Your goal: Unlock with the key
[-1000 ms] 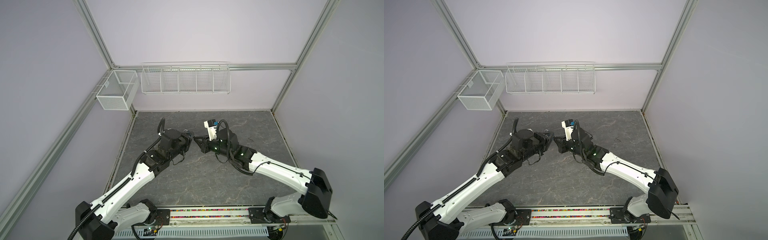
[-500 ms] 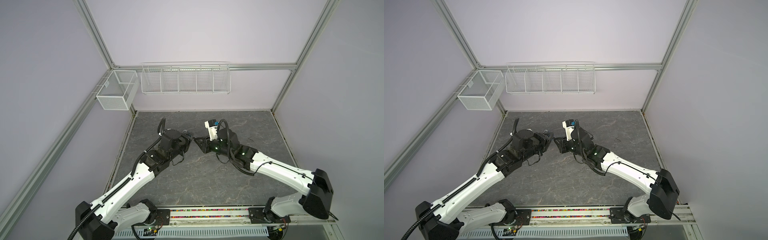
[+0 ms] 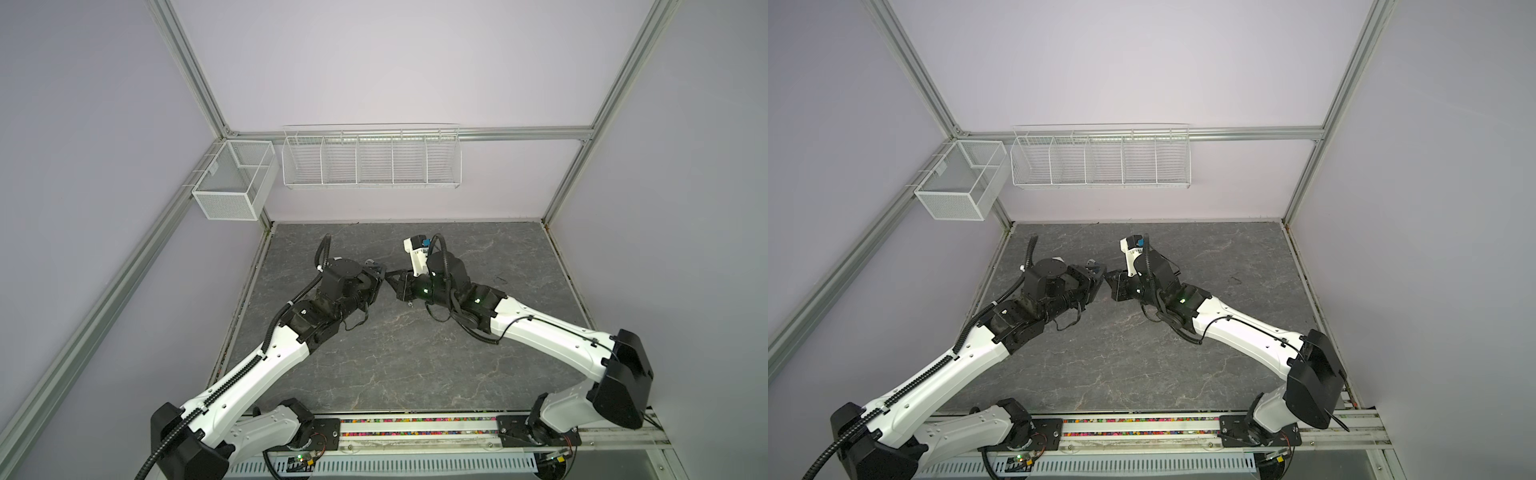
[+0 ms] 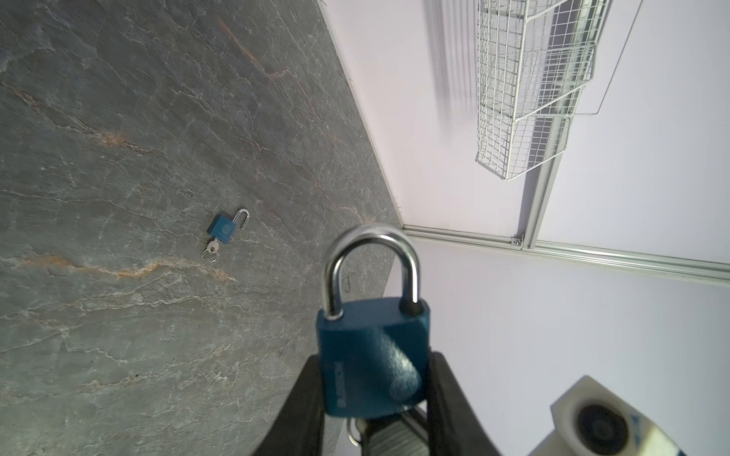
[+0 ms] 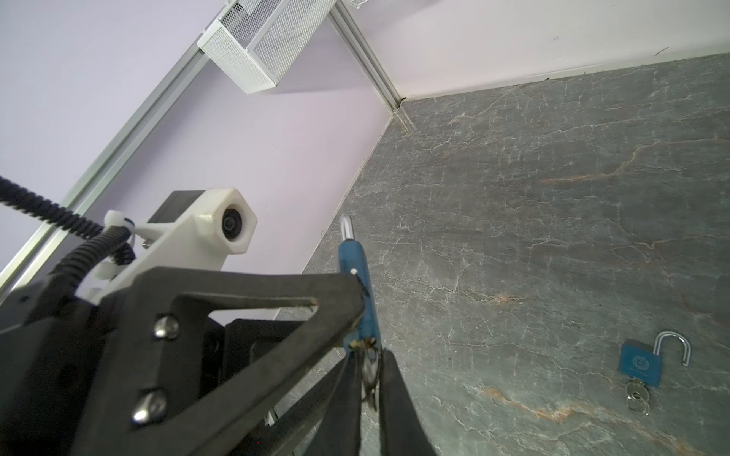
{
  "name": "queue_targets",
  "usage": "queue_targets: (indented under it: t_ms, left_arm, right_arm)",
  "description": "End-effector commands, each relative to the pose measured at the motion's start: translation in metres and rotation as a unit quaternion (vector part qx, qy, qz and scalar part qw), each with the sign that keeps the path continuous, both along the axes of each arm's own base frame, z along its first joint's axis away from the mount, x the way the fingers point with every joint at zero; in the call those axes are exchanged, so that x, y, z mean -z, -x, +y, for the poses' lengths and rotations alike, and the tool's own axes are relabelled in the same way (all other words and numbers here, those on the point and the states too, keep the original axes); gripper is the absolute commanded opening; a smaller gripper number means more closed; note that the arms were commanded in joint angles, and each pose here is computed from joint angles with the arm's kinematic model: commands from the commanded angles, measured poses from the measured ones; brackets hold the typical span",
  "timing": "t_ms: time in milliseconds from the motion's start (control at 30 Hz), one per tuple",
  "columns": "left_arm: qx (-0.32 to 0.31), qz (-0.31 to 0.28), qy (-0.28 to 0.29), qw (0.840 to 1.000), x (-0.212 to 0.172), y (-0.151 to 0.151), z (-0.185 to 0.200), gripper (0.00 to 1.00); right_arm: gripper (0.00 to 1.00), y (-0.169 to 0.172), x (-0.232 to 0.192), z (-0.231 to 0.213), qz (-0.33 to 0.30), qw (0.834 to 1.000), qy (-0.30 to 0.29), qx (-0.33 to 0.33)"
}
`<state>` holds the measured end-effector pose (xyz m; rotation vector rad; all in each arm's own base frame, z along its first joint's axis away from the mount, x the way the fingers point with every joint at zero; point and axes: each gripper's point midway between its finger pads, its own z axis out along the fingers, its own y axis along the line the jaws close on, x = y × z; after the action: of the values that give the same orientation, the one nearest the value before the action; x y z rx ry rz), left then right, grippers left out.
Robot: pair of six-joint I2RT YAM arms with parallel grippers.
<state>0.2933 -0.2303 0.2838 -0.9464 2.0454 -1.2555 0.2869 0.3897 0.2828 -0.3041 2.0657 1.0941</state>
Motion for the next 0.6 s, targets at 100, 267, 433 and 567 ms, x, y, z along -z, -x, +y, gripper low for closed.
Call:
queue_targets:
  t_ms: [100,267,433,567]
  left_arm:
    - [-0.004,-0.036,0.019,0.999,-0.022,-0.002,0.0,0.0]
    - [0.0,-0.054,0.043,0.998,-0.026,-0.002,-0.004,0.0]
    - [0.019,-0.07,0.071,0.995,-0.032,-0.002,-0.013,0.0]
    - [0.026,-0.071,0.075,0.994,-0.029,-0.003,-0.018,0.0]
  right_arm:
    - [0.07,-0.002,0.009,0.005,0.036,0.999,-0.005,0.001]
    - [0.06,0.001,0.006,0.002,0.076,0.996,-0.042,0.009]
    - [0.07,0.009,-0.008,0.008,0.161,0.975,-0.152,0.006]
    - [0.07,0.014,-0.025,0.007,0.195,0.961,-0.197,0.006]
